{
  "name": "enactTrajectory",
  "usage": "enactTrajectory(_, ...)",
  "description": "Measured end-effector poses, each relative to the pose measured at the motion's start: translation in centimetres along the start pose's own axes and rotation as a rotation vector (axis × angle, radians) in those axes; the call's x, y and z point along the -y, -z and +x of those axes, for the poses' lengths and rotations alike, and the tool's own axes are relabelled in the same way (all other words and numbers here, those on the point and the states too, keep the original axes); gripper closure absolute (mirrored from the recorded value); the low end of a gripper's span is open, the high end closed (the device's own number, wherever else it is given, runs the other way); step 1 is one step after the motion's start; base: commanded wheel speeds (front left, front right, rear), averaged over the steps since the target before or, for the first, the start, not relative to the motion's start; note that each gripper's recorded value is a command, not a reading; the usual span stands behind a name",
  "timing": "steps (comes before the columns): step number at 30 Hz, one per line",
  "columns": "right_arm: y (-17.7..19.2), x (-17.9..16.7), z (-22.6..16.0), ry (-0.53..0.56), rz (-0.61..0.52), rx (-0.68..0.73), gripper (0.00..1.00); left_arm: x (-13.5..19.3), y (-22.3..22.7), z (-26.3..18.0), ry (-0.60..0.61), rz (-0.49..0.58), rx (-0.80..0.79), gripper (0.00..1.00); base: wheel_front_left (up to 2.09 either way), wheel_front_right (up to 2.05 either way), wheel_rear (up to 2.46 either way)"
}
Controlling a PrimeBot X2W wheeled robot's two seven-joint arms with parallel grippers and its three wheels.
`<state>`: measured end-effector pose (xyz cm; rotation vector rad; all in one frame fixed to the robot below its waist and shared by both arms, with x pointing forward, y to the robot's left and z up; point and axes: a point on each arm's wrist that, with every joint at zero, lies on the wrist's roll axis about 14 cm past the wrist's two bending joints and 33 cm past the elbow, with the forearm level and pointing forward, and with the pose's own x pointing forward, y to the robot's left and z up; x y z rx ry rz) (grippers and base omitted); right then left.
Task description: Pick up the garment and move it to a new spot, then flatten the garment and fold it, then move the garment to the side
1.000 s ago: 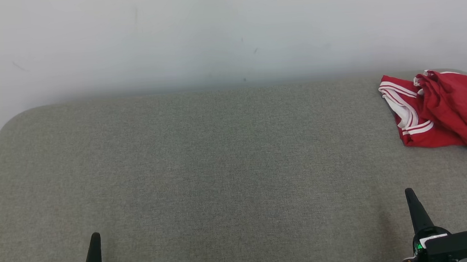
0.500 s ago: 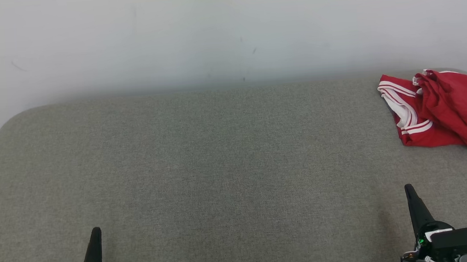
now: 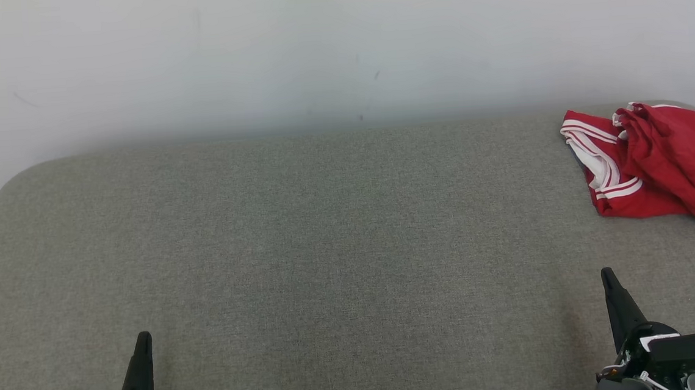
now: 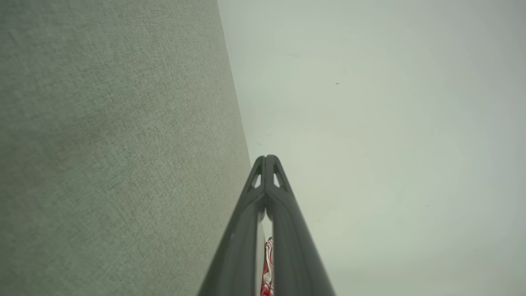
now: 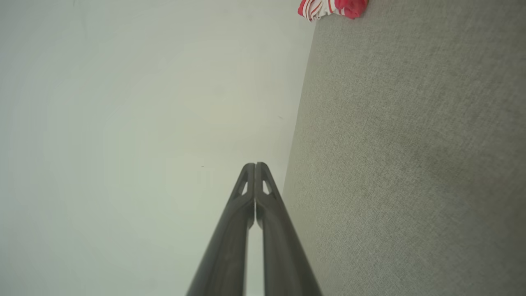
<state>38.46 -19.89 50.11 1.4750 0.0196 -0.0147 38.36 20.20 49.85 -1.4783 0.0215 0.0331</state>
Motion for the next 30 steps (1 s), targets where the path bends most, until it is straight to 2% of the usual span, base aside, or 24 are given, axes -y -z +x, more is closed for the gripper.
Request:
enactTrajectory(14,-0.18,-0.42,0.33,-0.016,0.095,0.003,1.0,0.62,0.16,0.38,0.025,-0.092,-0.01,1.0,0.0,0.0,0.0)
enactTrajectory(30,-0.18,-0.44,0.33,-0.017,0.099,0.003,1.0,0.63,0.18,0.39,0.026,-0.093,-0.01,1.0,0.0,0.0,0.0)
